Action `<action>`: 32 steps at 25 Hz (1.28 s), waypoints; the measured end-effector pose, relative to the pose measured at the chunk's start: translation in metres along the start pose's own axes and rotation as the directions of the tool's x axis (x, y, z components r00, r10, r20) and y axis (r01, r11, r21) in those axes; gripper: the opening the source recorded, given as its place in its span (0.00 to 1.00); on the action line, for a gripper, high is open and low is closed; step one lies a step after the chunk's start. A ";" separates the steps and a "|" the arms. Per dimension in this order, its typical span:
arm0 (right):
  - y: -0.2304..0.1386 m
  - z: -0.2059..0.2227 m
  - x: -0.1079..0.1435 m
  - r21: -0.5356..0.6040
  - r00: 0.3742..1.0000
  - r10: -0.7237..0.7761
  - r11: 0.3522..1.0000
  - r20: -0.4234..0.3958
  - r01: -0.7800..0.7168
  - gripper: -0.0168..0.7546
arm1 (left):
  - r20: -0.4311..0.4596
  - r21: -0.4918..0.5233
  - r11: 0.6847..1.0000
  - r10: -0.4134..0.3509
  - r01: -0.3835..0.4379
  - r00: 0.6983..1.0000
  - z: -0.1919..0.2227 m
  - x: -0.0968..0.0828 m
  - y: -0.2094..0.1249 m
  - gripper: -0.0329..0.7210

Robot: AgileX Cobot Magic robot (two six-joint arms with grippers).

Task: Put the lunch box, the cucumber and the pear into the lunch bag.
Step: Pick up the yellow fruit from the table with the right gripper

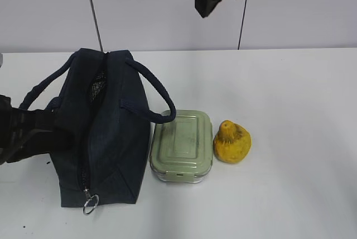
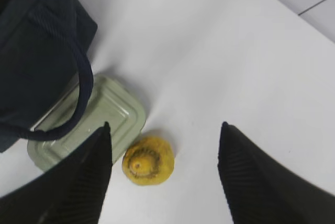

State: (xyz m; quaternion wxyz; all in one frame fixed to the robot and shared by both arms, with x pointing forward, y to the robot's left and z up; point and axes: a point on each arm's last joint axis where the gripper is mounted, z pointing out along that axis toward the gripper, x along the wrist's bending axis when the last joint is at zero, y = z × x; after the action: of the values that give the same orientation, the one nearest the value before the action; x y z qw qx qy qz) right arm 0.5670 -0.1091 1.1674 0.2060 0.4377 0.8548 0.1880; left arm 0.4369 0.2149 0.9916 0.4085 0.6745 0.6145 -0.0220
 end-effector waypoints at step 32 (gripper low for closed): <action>-0.074 0.158 0.027 0.468 0.995 -0.099 0.878 -0.019 0.097 0.66 | 0.010 0.013 1.000 0.002 -0.003 1.000 0.000 -0.001 -0.001 0.02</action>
State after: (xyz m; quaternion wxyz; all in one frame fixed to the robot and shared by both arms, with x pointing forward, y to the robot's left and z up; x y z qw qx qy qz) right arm 0.5844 -0.1047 0.9923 0.1056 0.4311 0.8954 -0.0358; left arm 0.4357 0.2140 0.9915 0.4073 0.6778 0.6114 -0.0290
